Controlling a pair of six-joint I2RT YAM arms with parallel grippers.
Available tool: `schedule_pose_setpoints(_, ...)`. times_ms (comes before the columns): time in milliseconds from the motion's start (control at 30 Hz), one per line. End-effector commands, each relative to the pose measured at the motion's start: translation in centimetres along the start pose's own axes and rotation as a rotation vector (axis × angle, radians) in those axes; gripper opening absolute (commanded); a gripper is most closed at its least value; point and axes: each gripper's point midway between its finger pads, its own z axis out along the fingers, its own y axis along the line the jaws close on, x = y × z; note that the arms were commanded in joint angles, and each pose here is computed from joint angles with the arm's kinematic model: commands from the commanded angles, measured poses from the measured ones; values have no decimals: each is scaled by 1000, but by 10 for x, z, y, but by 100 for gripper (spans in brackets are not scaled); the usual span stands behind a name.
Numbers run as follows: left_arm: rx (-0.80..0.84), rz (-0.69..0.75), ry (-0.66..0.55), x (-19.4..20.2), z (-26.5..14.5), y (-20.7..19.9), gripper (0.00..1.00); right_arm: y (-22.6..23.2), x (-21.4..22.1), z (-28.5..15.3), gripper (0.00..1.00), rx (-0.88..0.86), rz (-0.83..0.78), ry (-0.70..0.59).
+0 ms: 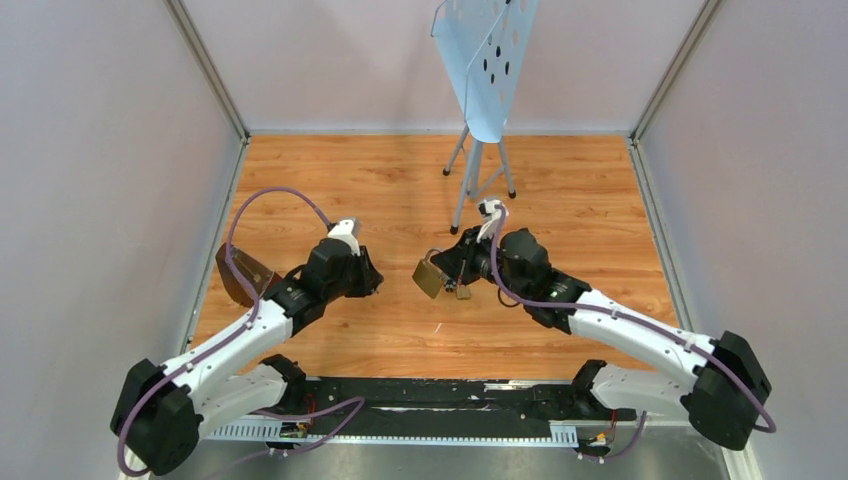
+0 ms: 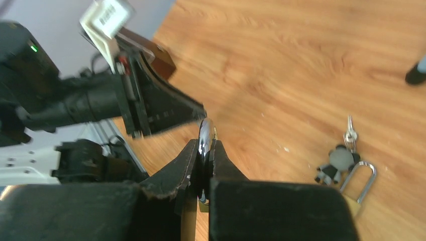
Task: Lock with the key
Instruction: Place the key at the center of the board, then place the lock at the center of the board.
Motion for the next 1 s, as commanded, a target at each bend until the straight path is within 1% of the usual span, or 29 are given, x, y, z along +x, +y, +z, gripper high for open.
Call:
schedule_pose_setpoints(0, -215, -62, -146, -40, 11, 37, 0, 20, -8, 12, 0, -85, 29, -4)
schedule_pose_setpoints(67, -285, -87, -158, -42, 17, 53, 0, 17, 12, 23, 0, -100, 52, 69)
schedule_pose_setpoints(100, -320, -94, -158, -41, 20, 61, 2, 17, 24, 29, 0, -118, 61, 108)
schedule_pose_setpoints(167, -345, -109, -160, -41, 26, 68, 6, 24, 39, 39, 0, -194, 74, 158)
schedule_pose_setpoints(267, -373, -129, -155, -42, 34, 75, 9, 28, 61, 60, 0, -259, 117, 244)
schedule_pose_setpoints(333, -379, -144, -151, -42, 38, 77, 12, 34, 68, 76, 0, -303, 133, 281)
schedule_pose_setpoints(433, -377, -161, -148, -43, 43, 79, 13, 37, 74, 95, 0, -353, 140, 281)
schedule_pose_setpoints(500, -381, -166, -137, -41, 44, 82, 16, 32, 78, 107, 0, -345, 142, 286)
schedule_pose_setpoints(567, -387, -169, -124, -38, 43, 86, 21, 29, 80, 116, 0, -337, 154, 277)
schedule_pose_setpoints(633, -390, -178, -113, -33, 42, 91, 27, 24, 83, 123, 0, -330, 172, 262)
schedule_pose_setpoints(667, -381, -185, -112, -34, 41, 91, 34, 20, 85, 127, 0, -325, 179, 260)
schedule_pose_setpoints(700, -380, -191, -106, -31, 40, 93, 38, 14, 89, 131, 0, -314, 188, 262)
schedule_pose_setpoints(733, -365, -195, -103, -30, 39, 91, 45, 8, 94, 135, 0, -313, 198, 265)
schedule_pose_setpoints(767, -362, -195, -95, -27, 39, 92, 47, 2, 97, 139, 0, -316, 211, 271)
schedule_pose_setpoints(800, -347, -194, -84, -25, 38, 90, 55, -3, 100, 143, 0, -321, 223, 271)
schedule_pose_setpoints(833, -338, -192, -75, -24, 37, 88, 59, -9, 104, 146, 0, -320, 231, 274)
schedule_pose_setpoints(867, -344, -191, -61, -21, 35, 89, 67, -15, 109, 149, 0, -317, 234, 276)
schedule_pose_setpoints(967, -355, -197, -71, -24, 28, 89, 79, -31, 122, 156, 0, -288, 235, 292)
